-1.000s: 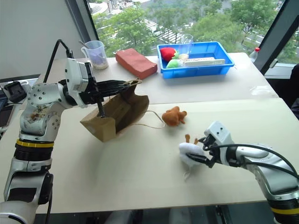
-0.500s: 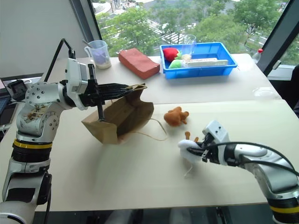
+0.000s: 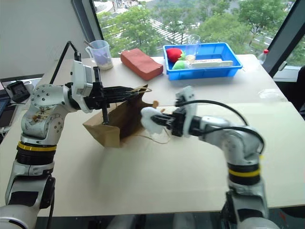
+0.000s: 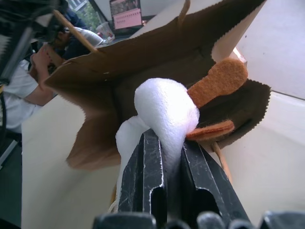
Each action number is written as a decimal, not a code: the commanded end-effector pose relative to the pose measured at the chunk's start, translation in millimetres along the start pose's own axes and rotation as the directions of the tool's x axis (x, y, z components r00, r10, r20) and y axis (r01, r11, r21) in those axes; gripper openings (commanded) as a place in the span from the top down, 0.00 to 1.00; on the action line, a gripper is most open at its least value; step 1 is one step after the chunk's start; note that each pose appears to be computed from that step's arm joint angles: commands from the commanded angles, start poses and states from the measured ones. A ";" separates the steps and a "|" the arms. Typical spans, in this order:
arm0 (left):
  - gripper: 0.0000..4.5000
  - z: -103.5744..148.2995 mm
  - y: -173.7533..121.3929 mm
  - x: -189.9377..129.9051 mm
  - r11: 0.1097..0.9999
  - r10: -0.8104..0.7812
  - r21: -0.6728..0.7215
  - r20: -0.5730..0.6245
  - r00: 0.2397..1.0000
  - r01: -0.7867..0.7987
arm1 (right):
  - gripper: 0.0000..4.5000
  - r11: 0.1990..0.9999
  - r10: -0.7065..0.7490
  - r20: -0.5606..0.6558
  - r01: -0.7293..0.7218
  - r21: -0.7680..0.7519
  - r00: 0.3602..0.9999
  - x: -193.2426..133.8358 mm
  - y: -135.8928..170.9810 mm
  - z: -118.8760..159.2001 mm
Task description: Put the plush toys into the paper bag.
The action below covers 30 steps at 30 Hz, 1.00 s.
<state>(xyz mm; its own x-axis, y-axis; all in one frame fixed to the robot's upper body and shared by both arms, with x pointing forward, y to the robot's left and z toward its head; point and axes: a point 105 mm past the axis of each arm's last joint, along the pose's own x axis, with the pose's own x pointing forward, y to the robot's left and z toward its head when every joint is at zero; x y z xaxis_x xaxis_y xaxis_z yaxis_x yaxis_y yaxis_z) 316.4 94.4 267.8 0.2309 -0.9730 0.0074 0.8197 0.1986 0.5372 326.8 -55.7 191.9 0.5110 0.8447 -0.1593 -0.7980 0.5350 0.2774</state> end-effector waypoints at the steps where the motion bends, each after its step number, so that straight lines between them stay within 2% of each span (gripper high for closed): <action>1: 1.00 15.7 2.9 3.7 0.998 -0.012 0.067 0.035 0.999 0.009 | 1.00 0.998 -0.061 0.046 0.062 -0.024 0.997 28.2 -0.5 13.9; 8: 1.00 16.4 2.0 7.5 0.997 -0.019 0.072 0.044 0.999 0.015 | 1.00 0.999 -0.038 -0.004 0.037 -0.024 0.999 79.0 20.1 -7.3; 10: 1.00 16.8 2.0 7.3 0.997 -0.019 0.072 0.045 0.999 0.015 | 0.79 0.999 -0.014 -0.003 0.014 -0.028 1.000 81.1 23.7 -10.4; 12: 1.00 16.7 2.2 6.6 0.997 -0.018 0.074 0.043 0.999 0.015 | 0.66 0.999 -0.003 0.003 0.003 -0.034 1.000 80.5 24.9 -10.6; 14: 1.00 16.4 2.6 5.3 0.997 -0.017 0.074 0.041 0.999 0.014 | 0.48 0.998 0.026 0.014 -0.025 -0.059 1.000 73.9 27.5 -8.3; 20: 1.00 15.6 1.5 4.2 0.997 -0.016 0.073 0.040 0.999 0.013 | 0.03 0.991 0.070 0.054 -0.064 -0.114 0.996 38.4 25.0 3.9; 24: 1.00 15.1 1.0 3.7 0.997 -0.019 0.072 0.038 0.999 0.016 | 0.01 0.988 0.029 0.077 -0.017 -0.155 0.997 12.6 13.6 9.9; 27: 1.00 14.6 -1.1 2.3 0.997 -0.029 0.072 0.032 0.999 0.027 | 0.01 0.962 -0.116 0.068 0.129 -0.241 0.991 -21.7 -18.5 6.5; 30: 1.00 14.7 -1.7 1.1 0.997 -0.033 0.074 0.030 0.999 0.030 | 0.01 0.924 -0.246 0.046 0.249 -0.291 0.968 -41.6 -50.8 -0.7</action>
<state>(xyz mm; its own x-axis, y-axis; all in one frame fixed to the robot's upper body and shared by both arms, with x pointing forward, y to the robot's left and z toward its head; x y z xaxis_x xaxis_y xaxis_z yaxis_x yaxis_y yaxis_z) 313.3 91.0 270.8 0.2023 -0.9793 0.0016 0.8107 0.1684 0.5607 339.2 -106.4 170.4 0.6616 0.7138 -0.2297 -0.7304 0.6828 0.0180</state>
